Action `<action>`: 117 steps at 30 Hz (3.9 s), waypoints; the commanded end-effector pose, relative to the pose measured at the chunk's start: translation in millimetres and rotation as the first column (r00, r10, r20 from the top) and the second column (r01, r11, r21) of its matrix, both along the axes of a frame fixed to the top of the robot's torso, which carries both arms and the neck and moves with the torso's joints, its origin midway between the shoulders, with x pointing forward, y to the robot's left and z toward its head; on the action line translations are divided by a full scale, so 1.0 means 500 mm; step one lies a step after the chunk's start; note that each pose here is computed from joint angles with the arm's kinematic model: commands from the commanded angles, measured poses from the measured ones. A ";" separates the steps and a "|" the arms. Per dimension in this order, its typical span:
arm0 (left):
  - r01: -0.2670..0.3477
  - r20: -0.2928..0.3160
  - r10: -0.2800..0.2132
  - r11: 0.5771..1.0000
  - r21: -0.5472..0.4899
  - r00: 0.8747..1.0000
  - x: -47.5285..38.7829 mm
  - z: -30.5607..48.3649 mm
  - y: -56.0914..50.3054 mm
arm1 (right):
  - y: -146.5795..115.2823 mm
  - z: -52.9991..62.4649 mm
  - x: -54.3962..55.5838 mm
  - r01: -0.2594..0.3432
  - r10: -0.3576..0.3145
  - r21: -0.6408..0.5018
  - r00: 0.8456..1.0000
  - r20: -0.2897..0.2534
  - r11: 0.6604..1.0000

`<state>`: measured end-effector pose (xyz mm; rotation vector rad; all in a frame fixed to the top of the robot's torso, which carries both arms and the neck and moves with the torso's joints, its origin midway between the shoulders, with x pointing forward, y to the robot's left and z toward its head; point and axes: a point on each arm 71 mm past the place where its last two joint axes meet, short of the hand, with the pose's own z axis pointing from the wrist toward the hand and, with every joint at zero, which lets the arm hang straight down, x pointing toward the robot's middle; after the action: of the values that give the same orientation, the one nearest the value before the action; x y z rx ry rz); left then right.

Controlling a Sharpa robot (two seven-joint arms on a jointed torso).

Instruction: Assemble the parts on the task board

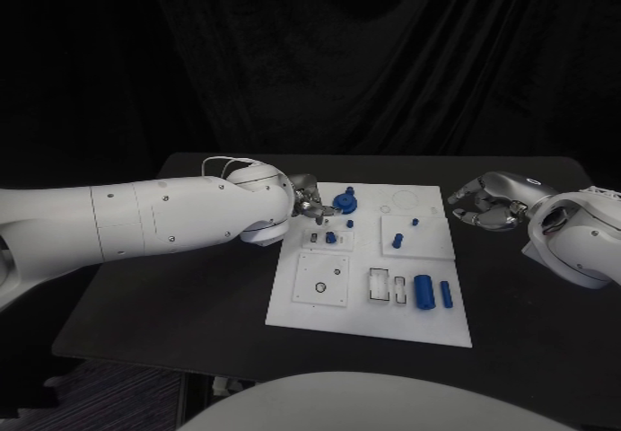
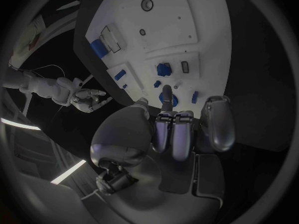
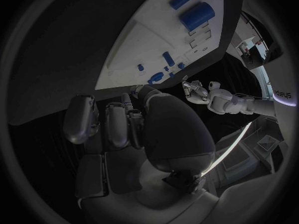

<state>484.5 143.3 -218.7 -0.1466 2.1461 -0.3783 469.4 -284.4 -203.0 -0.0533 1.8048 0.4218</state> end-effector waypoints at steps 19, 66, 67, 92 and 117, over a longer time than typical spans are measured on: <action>0.044 0.024 -0.047 0.995 0.086 0.999 -0.016 -0.055 -0.027 | -0.024 -0.005 -0.002 0.017 -0.017 0.006 1.000 0.015 1.000; 0.050 0.018 -0.051 0.997 0.053 0.999 -0.026 -0.111 -0.046 | -0.027 -0.007 -0.007 0.022 -0.022 0.008 1.000 0.002 1.000; 0.052 0.023 -0.053 0.998 0.047 0.998 -0.025 -0.111 -0.047 | -0.027 -0.007 -0.007 0.021 -0.021 0.008 1.000 0.002 1.000; 0.057 0.020 -0.058 0.997 0.045 0.998 -0.023 -0.121 -0.052 | -0.024 -0.006 -0.009 0.014 -0.014 0.017 1.000 0.004 1.000; 0.154 0.268 -0.121 0.983 -0.104 0.956 -0.045 -0.066 -0.033 | -0.033 -0.004 -0.013 0.021 -0.021 0.021 1.000 0.009 1.000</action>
<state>461.3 133.9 -263.6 -0.0851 1.9917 -0.4926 463.4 -301.1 -205.4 -0.0234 1.8039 0.4193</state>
